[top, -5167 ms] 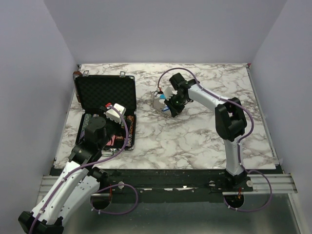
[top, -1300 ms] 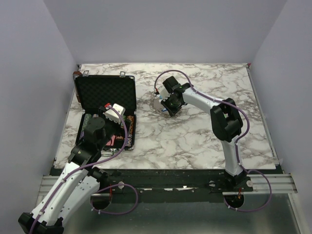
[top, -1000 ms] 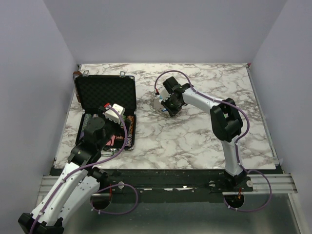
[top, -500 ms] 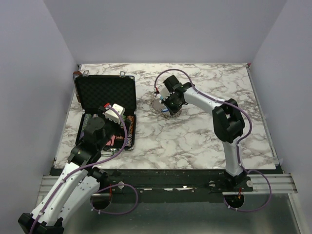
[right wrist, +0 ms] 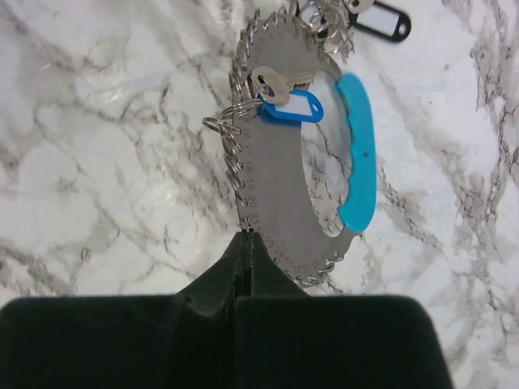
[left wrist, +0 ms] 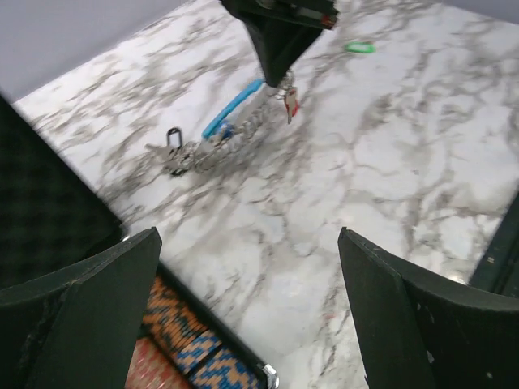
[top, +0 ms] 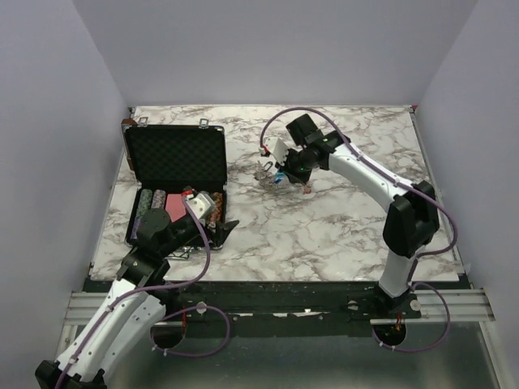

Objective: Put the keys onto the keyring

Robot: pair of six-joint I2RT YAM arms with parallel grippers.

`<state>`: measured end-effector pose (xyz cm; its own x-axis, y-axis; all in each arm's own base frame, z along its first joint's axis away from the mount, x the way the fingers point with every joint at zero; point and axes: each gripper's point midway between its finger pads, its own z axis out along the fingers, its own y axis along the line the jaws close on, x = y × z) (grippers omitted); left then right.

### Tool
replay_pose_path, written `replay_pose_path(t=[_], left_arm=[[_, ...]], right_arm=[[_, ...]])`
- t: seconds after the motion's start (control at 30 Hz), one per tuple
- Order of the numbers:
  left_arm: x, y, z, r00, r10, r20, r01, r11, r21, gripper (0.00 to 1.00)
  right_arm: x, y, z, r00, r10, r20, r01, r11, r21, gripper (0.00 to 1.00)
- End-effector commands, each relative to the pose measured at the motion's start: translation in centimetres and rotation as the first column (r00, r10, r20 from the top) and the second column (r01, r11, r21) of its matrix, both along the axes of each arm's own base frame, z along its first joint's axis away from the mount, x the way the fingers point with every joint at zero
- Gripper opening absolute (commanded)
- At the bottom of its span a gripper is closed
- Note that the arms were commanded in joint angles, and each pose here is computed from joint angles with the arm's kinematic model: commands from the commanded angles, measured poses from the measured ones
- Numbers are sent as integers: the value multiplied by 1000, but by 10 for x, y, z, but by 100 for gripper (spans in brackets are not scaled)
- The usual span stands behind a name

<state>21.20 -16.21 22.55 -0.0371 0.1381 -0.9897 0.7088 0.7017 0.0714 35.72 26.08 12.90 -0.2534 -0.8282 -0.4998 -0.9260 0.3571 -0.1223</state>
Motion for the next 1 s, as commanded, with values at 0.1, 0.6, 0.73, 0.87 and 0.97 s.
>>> replay_pose_path(t=[0.1, 0.6, 0.73, 0.87, 0.97], left_arm=[[-38, -55, 36, 900, -396, 182, 417, 904, -96, 91], [-5, -137, 55, 879, -434, 198, 457, 885, -89, 81], [0, -142, 51, 897, -404, 181, 428, 896, -119, 73], [0, -147, 44, 906, -392, 162, 413, 903, -124, 66], [0, -151, 39, 909, -387, 155, 406, 906, -120, 63]], right_arm=[[-52, -4, 59, 938, 328, 113, -336, 940, 64, 0], [-131, 15, 120, 865, 491, 103, -493, 790, 365, 0], [-142, 16, 124, 859, 505, 89, -495, 770, 403, 0], [-147, 17, 126, 855, 513, 78, -494, 759, 424, 0], [-151, 18, 128, 851, 520, 71, -494, 749, 442, 0]])
